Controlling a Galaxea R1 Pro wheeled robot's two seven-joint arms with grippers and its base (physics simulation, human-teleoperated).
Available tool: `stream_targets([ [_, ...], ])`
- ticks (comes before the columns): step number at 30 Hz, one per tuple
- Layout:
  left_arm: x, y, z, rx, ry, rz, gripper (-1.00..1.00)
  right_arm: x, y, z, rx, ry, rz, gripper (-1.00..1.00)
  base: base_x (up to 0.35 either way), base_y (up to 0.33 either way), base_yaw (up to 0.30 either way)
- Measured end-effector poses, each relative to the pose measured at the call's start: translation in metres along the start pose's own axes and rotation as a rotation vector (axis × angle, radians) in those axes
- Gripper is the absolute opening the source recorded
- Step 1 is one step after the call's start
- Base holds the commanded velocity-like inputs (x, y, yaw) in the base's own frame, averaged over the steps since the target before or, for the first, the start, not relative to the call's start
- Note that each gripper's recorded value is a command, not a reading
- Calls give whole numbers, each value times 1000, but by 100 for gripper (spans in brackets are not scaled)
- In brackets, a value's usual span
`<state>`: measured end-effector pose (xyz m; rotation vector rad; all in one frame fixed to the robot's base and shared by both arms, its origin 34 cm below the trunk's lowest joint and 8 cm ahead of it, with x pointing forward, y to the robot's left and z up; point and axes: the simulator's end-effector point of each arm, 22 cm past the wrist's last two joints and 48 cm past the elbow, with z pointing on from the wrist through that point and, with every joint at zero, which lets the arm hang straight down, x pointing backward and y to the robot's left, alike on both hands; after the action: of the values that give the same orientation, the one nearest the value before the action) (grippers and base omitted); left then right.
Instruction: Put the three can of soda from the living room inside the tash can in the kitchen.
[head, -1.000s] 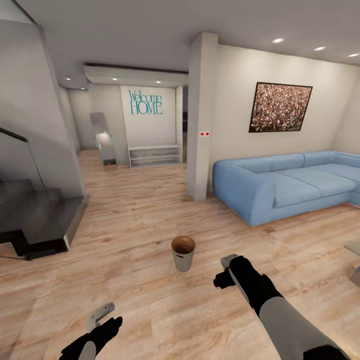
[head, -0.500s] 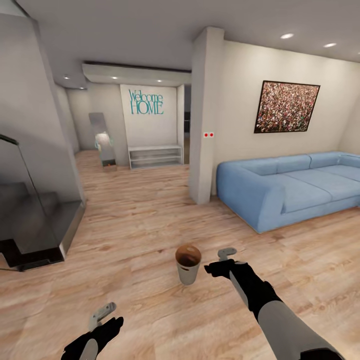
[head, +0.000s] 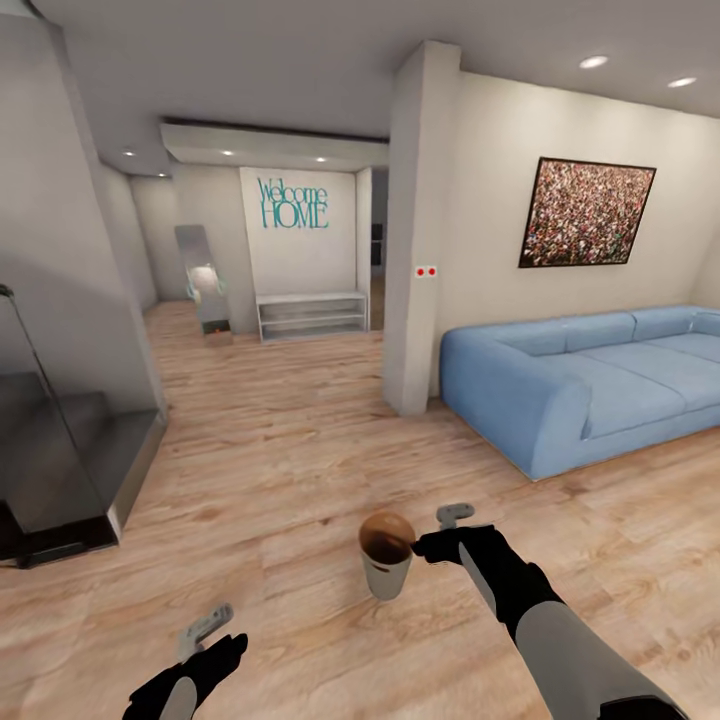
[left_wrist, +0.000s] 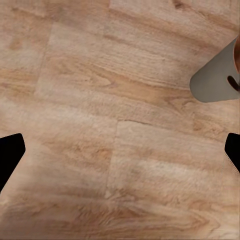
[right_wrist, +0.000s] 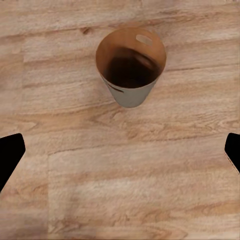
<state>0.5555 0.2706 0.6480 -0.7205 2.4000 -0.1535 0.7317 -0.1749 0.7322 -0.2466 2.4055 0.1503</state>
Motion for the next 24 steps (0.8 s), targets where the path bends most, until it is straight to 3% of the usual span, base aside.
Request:
stream_targets([
  [24, 0, 0, 0, -1, 1, 0, 100, 0, -16, -1, 86, 7, -22, 100, 345, 7, 0],
])
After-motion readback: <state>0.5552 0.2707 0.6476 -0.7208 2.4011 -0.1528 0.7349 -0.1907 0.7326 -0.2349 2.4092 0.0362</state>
